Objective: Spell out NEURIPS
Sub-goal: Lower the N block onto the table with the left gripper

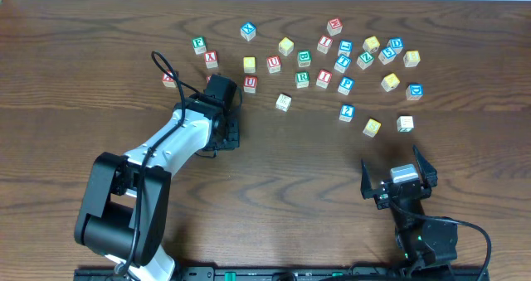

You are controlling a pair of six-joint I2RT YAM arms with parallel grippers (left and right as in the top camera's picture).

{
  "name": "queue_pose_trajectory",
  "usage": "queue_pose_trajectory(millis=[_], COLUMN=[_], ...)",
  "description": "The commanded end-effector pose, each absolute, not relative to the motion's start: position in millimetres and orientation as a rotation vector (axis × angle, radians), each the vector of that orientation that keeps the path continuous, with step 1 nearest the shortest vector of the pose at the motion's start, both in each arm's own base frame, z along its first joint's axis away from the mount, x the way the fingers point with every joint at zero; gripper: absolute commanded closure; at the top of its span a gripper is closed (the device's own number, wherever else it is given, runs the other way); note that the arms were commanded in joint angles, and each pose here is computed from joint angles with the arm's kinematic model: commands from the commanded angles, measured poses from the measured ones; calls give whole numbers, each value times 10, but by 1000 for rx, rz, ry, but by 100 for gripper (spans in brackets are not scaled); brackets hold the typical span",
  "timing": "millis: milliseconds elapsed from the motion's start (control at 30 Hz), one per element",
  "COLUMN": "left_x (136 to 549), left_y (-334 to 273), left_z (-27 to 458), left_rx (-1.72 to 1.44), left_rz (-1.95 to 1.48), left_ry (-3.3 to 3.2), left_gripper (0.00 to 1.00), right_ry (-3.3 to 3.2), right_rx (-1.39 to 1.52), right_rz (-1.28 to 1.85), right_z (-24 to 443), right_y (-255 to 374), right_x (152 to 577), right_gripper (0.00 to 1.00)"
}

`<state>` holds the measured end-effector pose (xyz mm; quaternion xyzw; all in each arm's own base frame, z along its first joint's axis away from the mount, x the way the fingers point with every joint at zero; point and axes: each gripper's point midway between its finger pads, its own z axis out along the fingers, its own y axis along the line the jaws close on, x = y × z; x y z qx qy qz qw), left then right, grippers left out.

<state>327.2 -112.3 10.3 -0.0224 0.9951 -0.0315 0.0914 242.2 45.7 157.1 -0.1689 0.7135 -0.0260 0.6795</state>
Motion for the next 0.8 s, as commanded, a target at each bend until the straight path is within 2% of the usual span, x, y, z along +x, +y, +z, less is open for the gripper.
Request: queue_pose_trajectory(millis=[0, 767], left_x=[3226, 3210], left_y=[-1079, -1073], left_z=[43, -6], left_rx=[-64, -66], left_rz=[-58, -51], left_ry=[2972, 2987], left_gripper=[83, 83], right_ry=[1609, 1609], right_rx=[-353, -353], right_rz=[-64, -64], right_z=[1563, 1563], right_y=[413, 413], right_x=[2428, 2428], right_gripper=[1, 1])
